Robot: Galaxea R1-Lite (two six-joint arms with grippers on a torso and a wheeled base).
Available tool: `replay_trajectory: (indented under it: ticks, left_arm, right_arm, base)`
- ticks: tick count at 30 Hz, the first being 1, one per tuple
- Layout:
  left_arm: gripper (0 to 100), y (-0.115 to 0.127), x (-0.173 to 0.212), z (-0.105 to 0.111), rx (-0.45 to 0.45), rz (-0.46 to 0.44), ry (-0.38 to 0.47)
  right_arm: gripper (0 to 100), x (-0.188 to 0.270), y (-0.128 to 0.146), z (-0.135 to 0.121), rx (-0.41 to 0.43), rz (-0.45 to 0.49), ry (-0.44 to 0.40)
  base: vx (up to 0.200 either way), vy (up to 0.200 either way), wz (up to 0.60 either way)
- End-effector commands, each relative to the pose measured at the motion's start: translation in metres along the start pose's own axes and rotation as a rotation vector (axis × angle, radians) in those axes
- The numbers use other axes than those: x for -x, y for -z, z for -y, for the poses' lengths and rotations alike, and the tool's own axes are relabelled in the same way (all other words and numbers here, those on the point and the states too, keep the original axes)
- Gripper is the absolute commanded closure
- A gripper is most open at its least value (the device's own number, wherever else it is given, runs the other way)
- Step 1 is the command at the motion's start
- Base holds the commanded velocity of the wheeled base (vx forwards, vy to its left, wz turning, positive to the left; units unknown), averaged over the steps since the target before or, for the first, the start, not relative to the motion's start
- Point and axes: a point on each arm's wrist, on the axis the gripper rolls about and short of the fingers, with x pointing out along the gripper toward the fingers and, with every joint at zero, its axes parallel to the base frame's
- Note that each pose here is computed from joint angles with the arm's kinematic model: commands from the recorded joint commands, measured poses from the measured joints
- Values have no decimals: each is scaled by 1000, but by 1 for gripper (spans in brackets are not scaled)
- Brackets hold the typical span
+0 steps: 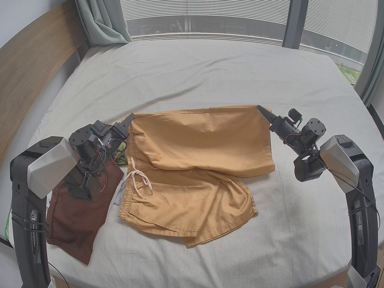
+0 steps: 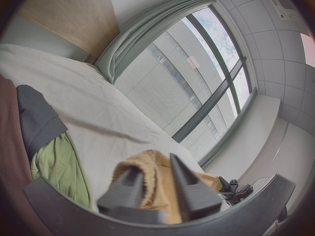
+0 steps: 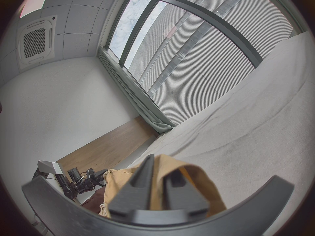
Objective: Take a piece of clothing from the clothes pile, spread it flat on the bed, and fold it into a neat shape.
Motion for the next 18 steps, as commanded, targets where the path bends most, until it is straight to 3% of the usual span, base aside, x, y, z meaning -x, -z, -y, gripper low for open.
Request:
replay_trajectory:
  ticks: [1,10,18]
  left_arm:
    - [0,1,-4,-1,12,6,12]
    - [0,4,-1,-2,71,-3,-10]
    - [0,8,24,-2,68,-65,-82]
  right_arm:
    - [0,-2,-1,1,7,10,-8]
    - [0,7,1,-1,-10,-13,18]
    - [0,32,9,-28,-9,-102,77]
  base:
    - [0,0,0]
    - [0,0,0]
    - [0,0,0]
